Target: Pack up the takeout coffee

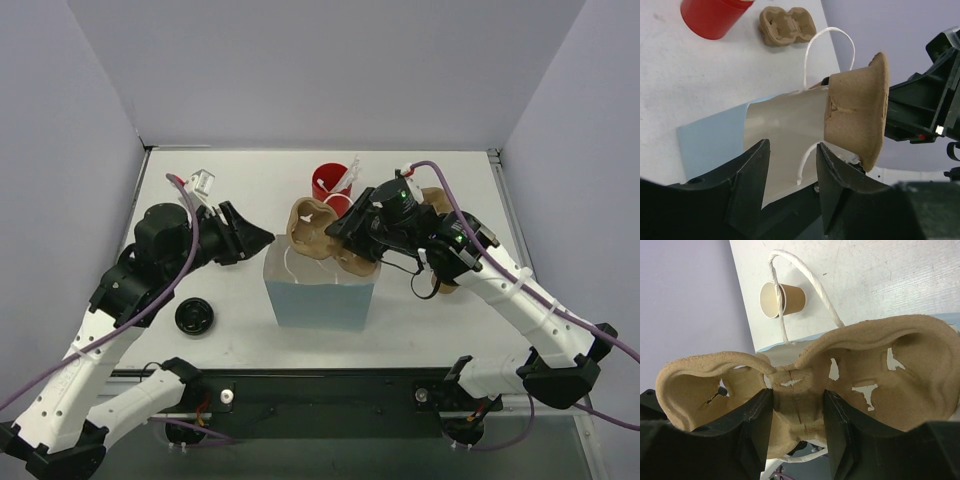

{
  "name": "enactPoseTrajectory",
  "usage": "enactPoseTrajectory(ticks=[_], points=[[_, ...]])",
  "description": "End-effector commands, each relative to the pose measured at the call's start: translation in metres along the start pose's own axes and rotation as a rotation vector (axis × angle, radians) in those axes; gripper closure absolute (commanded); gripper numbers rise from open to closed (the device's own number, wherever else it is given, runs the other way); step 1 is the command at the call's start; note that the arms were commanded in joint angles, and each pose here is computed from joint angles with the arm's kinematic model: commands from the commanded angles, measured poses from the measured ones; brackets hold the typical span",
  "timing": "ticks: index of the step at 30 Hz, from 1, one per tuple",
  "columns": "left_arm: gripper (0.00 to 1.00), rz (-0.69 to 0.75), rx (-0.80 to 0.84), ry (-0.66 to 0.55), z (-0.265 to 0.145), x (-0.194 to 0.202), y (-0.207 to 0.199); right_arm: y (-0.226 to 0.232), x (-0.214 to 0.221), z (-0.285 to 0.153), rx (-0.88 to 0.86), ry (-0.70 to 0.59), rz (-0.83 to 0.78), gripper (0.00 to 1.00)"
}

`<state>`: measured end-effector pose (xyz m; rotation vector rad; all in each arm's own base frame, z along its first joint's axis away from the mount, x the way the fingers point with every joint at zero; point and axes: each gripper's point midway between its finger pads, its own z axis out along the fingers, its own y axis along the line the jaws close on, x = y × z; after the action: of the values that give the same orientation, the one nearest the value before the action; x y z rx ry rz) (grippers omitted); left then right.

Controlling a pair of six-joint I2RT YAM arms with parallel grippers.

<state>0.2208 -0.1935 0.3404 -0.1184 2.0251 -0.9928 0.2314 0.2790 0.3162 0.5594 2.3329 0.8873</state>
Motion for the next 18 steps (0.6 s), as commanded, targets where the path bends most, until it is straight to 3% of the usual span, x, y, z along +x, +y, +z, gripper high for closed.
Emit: enactPoseTrajectory(ticks=[1,5,18], points=[[0.51,-0.109,0.093,0.036,-0.002,-0.001,-0.025,-0.003,-0.007,-0.012,-0.016,-0.031,0.020,0.63],[0.55,-0.111,0.018,0.075,0.006,0.002,-0.015,-0.002,-0.008,-0.013,-0.020,-0.034,0.023,0.63],[0.59,-0.209,0.074,0.259,0.027,0.037,-0.019,-0.001,-0.009,-0.013,-0.028,-0.045,0.032,0.64]])
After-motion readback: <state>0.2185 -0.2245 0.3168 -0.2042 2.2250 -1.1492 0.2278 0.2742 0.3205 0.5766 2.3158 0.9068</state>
